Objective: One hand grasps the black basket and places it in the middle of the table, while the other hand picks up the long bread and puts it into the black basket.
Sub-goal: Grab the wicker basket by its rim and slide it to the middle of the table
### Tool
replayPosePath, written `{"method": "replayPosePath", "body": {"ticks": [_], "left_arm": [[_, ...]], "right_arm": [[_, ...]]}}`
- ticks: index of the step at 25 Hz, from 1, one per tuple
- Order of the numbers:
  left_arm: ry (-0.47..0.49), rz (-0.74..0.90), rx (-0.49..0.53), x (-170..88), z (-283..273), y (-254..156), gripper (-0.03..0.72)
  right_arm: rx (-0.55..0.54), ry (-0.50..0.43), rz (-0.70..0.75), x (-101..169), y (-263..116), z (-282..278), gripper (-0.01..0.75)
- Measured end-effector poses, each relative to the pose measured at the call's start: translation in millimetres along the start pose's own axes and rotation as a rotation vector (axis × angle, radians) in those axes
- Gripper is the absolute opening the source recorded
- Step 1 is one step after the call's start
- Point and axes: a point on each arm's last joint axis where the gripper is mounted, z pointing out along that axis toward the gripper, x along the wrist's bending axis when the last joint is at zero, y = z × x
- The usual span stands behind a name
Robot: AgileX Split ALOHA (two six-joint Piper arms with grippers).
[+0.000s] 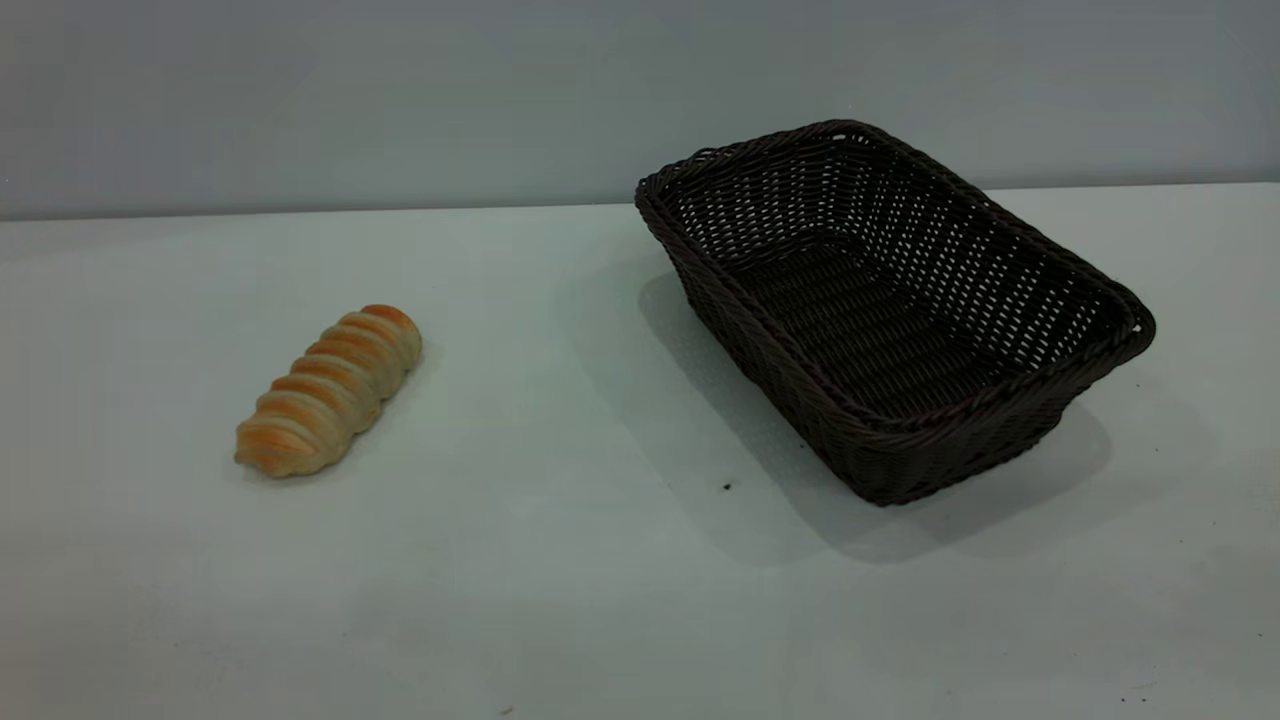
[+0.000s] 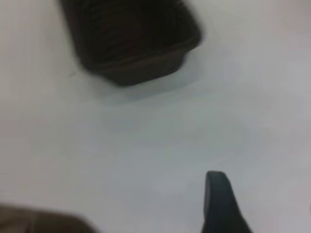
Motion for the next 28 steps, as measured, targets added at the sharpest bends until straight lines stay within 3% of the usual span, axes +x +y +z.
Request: {"method": "replayPosePath", "body": {"ticks": [6, 12, 18, 28], "left_arm": [[0.007, -0.024, 0.083, -3, 19, 35, 0.468], [0.017, -0.029, 0.173, -6, 40, 73, 0.468], [0.018, -0.034, 0.159, -6, 49, 85, 0.468], [0.020, -0.032, 0.159, -6, 49, 85, 0.468]], "right_arm": [[0.174, 0.170, 0.033, 3, 47, 36, 0.450], [0.334, 0.258, 0.158, -5, 75, 101, 0.449], [0.442, 0.254, 0.358, -15, 73, 168, 0.449], [0.520, 0.199, 0.545, -33, 63, 257, 0.447]]}}
